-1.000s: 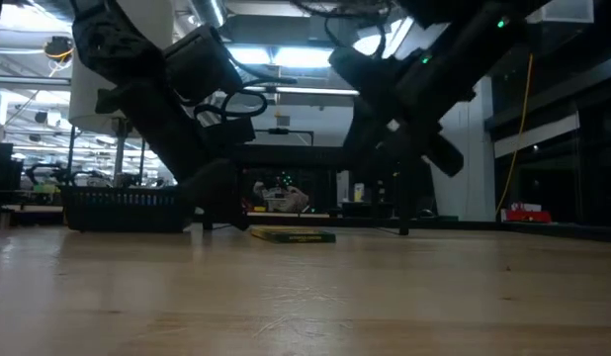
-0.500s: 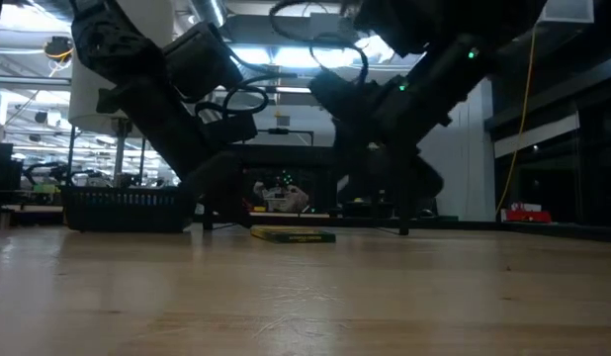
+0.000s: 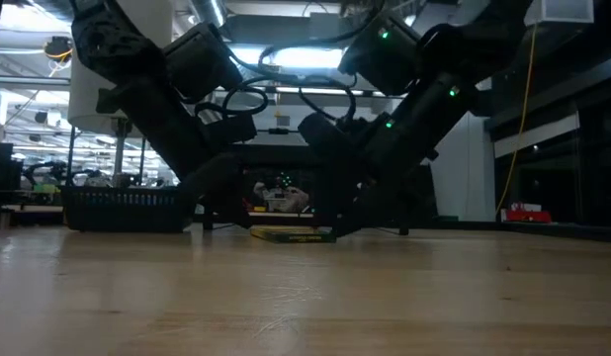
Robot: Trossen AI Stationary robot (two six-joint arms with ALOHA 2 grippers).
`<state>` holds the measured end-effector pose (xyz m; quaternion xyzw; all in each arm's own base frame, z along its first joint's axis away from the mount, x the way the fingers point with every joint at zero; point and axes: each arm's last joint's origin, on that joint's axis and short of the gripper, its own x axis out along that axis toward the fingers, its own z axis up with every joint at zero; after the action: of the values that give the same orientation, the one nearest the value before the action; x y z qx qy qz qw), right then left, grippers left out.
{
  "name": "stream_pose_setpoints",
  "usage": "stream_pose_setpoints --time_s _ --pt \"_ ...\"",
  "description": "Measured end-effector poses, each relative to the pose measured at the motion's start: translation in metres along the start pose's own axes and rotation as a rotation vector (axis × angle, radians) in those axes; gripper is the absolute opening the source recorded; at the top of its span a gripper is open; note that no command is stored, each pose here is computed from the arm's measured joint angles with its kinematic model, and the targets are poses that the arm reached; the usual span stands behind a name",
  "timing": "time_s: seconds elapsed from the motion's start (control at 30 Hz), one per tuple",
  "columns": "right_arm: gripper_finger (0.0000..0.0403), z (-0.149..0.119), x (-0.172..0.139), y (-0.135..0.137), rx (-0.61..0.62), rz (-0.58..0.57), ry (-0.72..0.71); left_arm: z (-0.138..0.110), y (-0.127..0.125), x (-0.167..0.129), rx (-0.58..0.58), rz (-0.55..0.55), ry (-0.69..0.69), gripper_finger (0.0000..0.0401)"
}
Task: Pick & Place Office Desk Supplies
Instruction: Put the crayon box into the green bin
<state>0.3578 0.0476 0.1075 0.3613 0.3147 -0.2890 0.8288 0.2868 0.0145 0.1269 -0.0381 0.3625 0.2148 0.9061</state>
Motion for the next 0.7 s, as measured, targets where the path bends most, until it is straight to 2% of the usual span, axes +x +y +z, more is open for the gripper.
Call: stream_pose_setpoints --time_s 0.23,0.33,0.5,0.7 --pt "0.0118 0.0003 0.0010 -0.0006 0.007 0.001 0.006 0.0004 -0.0004 -0.0001 -0.009 -0.013 -0.002 0.0008" --pt "0.0087 0.0002 0.0010 -0.0003 0.004 0.007 0.012 0.0004 -0.0004 -0.0001 -0.010 -0.013 -0.002 0.0008" --pt "0.0011 0.0005 0.0008 -0.0001 -0.016 0.008 0.009 0.0004 -0.0004 -0.0001 -0.010 -0.013 -0.001 0.0011" --pt "0.0003 0.0005 0.0007 0.0003 -0.028 0.014 0.014 0.0004 -0.0004 -0.0001 -0.010 -0.013 -0.001 0.0008"
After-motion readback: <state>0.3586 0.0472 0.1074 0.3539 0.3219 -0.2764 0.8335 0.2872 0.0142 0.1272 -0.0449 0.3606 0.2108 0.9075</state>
